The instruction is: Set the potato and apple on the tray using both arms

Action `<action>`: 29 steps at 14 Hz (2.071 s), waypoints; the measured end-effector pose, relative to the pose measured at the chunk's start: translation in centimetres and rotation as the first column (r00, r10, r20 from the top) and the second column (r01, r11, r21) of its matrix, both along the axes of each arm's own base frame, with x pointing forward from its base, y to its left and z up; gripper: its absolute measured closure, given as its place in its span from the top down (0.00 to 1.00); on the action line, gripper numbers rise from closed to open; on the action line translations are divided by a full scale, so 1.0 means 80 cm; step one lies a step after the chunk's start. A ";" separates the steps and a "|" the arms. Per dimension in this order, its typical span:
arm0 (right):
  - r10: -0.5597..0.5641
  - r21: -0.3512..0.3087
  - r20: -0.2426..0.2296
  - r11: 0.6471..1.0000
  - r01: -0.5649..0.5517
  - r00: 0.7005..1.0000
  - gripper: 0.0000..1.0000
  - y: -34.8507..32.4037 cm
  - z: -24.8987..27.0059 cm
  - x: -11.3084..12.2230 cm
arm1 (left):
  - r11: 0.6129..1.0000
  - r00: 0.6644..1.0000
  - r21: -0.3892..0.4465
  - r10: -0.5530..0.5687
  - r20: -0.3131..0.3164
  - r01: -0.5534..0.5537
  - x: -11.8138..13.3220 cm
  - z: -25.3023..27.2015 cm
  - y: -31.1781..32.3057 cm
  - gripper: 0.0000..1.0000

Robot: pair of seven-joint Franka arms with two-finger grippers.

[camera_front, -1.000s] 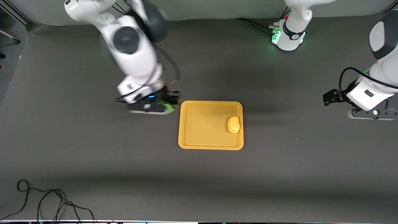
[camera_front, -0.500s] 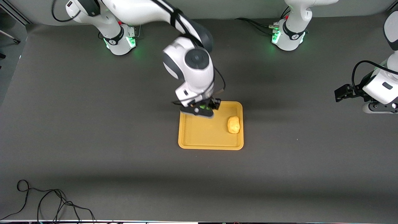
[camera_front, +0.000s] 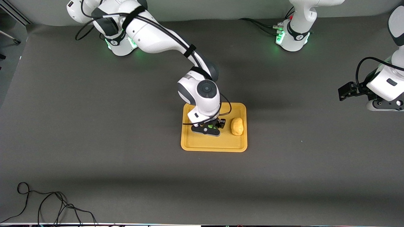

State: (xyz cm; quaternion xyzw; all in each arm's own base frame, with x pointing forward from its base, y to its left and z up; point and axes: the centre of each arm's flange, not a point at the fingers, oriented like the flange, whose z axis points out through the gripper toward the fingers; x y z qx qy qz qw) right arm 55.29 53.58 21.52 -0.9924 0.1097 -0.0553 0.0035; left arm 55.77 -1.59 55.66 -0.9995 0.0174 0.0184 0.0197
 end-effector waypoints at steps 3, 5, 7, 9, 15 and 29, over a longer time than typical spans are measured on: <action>0.004 -0.003 0.004 1.000 -0.004 1.000 0.68 0.000 -0.015 0.001 | 1.000 0.999 -0.028 0.011 -0.037 -0.012 -0.006 0.002 0.000 1.00; 0.004 0.000 0.007 1.000 -0.004 1.000 0.68 0.001 -0.012 0.002 | 0.999 0.999 -0.032 0.014 -0.040 -0.015 -0.012 0.022 0.001 1.00; 0.004 0.006 0.013 1.000 -0.004 1.000 0.81 0.003 -0.007 0.003 | 0.999 1.000 -0.034 0.016 -0.020 -0.016 -0.016 0.044 0.003 1.00; 0.004 0.021 0.028 1.000 -0.004 1.000 1.00 0.008 0.009 0.008 | 0.999 1.000 -0.035 0.025 -0.012 -0.025 -0.018 0.053 0.008 1.00; -0.031 -0.009 0.002 0.999 0.031 1.000 1.00 -0.013 0.213 0.002 | 0.997 0.997 -0.037 0.071 0.005 -0.071 -0.022 0.067 0.041 1.00; 0.113 -0.045 -0.137 0.992 -0.121 0.984 1.00 -0.463 0.514 0.012 | 0.995 0.995 -0.042 0.094 -0.014 -0.095 -0.022 0.056 0.056 1.00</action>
